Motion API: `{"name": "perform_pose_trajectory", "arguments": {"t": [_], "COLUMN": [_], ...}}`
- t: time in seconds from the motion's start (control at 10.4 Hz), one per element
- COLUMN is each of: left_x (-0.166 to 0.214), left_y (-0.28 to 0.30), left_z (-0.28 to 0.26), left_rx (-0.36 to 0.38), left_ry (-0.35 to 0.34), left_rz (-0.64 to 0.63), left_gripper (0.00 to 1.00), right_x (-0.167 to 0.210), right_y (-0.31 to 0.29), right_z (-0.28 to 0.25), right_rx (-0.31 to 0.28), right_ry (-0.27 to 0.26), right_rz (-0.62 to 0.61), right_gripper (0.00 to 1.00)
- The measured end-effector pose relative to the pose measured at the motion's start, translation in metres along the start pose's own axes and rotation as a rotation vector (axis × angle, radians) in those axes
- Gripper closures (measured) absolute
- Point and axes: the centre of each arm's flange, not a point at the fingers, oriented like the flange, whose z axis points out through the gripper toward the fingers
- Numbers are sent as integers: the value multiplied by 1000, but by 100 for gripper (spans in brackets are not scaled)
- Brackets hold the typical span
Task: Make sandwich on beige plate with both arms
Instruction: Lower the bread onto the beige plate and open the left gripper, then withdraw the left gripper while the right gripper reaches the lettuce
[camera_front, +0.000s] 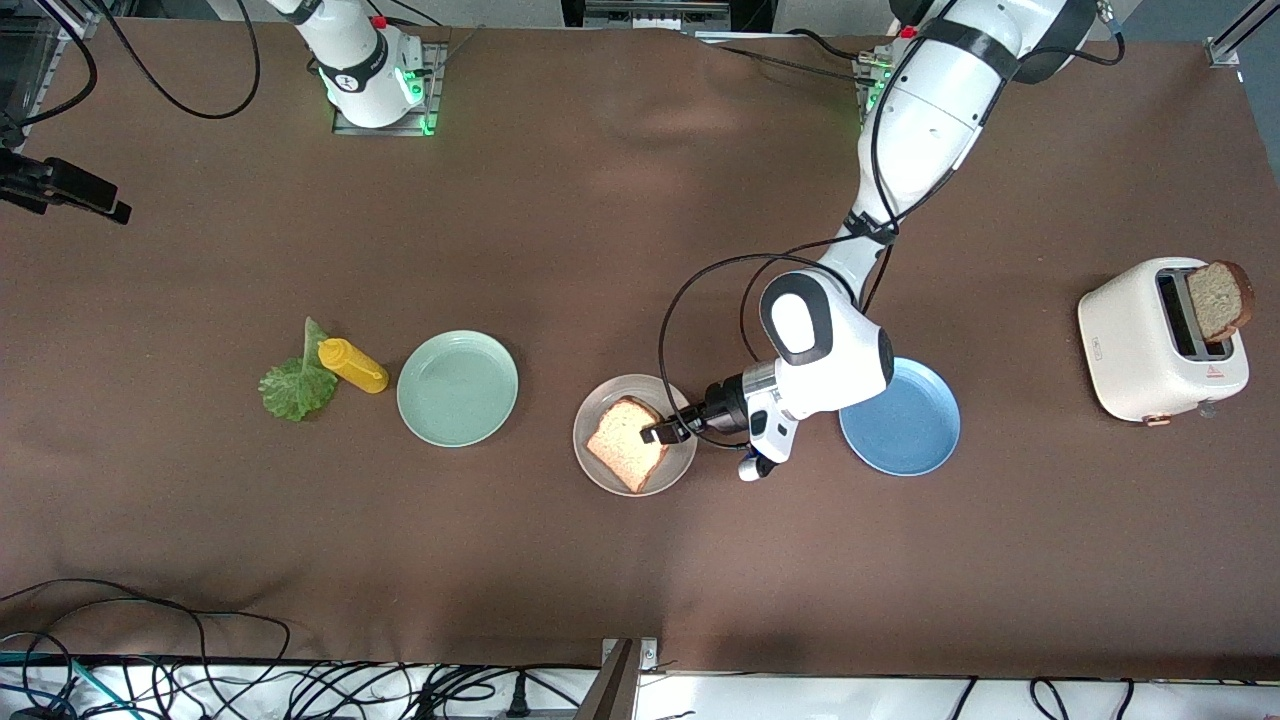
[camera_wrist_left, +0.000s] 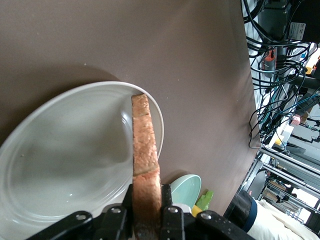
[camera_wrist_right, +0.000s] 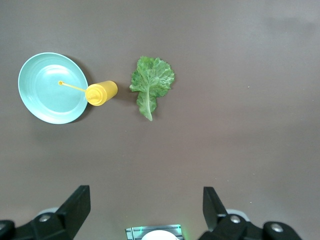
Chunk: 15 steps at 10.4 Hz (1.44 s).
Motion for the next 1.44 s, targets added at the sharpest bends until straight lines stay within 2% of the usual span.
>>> {"name": "perform_pose_trajectory", "arguments": {"t": [0.29,0.38,0.48,0.58,0.96,1.15,1.44], "left_x": [20,27,32,39,74,105,140], "left_y": [-7,-12,-18,-26,-41,-56,-55], "left_z": [-15,-19,-22,-27,-58,-95,-192], "left_rx": [0,2,7,22,92,169,335], "left_ry": [31,38,44,52,74,21,-56], "left_rz": [-17,-26,-37,-37,20,64,184], "left_gripper": [26,18,4,0,0,0,0], "right_x": [0,0,0,0,1,10,38], "right_y": [0,0,0,0,-1,-3,-8], "right_z": [0,0,0,0,2,16,48], "right_rx": [0,0,0,0,0,-4,-13], "right_ry": [0,0,0,0,-4,-28,-33], "right_rz": [0,0,0,0,-2,-3,-7], "right_gripper": [0,0,0,0,0,0,0]}}
